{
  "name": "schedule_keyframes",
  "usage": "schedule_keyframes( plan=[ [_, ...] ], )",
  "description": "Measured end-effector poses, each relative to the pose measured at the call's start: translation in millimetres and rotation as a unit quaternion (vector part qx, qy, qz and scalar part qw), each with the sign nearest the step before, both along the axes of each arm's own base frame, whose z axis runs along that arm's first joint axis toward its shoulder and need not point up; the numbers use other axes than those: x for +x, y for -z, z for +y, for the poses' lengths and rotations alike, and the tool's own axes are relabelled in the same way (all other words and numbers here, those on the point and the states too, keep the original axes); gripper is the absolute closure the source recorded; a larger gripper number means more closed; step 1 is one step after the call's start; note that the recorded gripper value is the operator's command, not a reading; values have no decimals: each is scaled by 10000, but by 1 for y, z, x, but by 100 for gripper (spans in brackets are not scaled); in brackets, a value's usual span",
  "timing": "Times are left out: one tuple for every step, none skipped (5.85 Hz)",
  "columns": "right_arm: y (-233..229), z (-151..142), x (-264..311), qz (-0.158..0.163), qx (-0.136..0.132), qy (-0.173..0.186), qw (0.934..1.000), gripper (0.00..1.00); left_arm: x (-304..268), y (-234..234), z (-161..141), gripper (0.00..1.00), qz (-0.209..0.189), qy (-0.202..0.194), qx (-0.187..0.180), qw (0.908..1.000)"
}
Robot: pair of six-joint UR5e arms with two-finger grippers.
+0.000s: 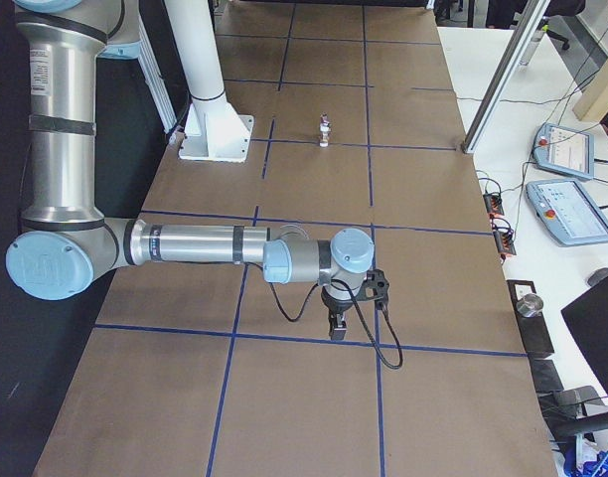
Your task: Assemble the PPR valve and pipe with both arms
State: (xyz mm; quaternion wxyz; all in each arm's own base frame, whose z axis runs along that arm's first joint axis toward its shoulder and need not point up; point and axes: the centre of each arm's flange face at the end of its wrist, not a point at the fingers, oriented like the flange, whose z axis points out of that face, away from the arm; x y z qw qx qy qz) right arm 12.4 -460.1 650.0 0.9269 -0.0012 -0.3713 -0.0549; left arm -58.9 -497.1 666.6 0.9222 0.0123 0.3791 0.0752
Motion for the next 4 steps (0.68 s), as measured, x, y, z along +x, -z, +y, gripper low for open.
schedule_keyframes(
  plan=[
    [3,7,1,-5,17,-16,10000,0,0,-1,0,0,2,-5,-11,10000],
    [4,8,2,1,23,-24,10000,0,1,-1,0,0,6,-15,-15,10000],
    [5,8,2,4,24,-33,10000,0,3,0,0,0,5,-26,-5,10000],
    [6,8,2,0,8,-54,10000,0,3,1,-1,0,2,-31,9,10000]
  ],
)
